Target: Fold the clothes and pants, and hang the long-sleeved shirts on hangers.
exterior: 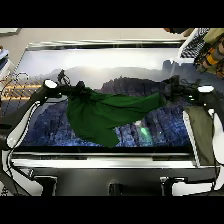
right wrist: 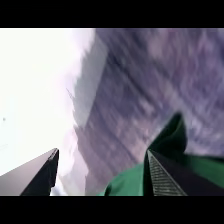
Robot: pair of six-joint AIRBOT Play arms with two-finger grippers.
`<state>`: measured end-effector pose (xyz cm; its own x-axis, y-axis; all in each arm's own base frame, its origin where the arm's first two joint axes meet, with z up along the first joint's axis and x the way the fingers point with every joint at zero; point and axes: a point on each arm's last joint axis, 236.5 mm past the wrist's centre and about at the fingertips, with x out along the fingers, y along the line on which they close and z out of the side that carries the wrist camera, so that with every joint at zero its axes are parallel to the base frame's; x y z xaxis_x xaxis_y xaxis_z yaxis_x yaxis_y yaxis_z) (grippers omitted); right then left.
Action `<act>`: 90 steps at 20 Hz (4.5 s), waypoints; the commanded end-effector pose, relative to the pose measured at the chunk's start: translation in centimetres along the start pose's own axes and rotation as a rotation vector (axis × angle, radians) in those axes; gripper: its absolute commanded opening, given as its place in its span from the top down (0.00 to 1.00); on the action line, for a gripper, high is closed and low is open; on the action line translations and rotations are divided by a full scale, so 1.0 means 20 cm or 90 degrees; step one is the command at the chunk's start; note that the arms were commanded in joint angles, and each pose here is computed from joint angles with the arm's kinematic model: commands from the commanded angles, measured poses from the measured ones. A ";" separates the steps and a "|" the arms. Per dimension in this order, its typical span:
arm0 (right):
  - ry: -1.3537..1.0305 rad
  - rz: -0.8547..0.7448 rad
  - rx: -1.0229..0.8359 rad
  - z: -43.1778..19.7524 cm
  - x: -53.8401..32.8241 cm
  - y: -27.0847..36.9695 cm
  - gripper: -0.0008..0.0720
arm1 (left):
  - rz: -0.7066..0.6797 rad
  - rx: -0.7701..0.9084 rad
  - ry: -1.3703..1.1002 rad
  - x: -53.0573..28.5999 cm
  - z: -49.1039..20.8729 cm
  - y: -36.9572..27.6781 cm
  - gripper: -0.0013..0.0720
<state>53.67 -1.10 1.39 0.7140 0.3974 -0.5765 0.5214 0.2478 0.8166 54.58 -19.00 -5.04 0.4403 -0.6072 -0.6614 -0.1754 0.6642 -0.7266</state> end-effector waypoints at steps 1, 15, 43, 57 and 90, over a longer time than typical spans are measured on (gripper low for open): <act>-0.009 -0.063 -0.002 0.14 -0.20 -0.15 0.12 | -0.001 -0.003 0.006 0.00 0.00 0.01 0.96; 0.155 -0.227 -0.124 -0.26 0.13 -0.54 0.19 | 0.000 -0.013 0.032 -0.04 -0.03 0.04 0.96; 0.218 -0.286 -0.228 -0.40 -0.22 -0.45 0.94 | 0.135 -0.141 0.167 -0.54 -1.04 0.57 0.37; 0.048 -0.243 -0.275 -0.28 -0.56 -0.03 0.94 | -0.035 0.053 0.061 -0.75 -0.56 -0.11 0.96; 0.056 -0.187 -0.215 -0.17 -0.11 0.07 0.94 | -0.004 0.148 -0.175 -0.60 0.32 -0.21 0.96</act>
<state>46.25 1.08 12.69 0.5458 0.3194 -0.7747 0.3928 0.7191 0.5732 50.73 -9.63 15.46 0.6707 -0.5169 -0.5319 0.1005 0.7739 -0.6252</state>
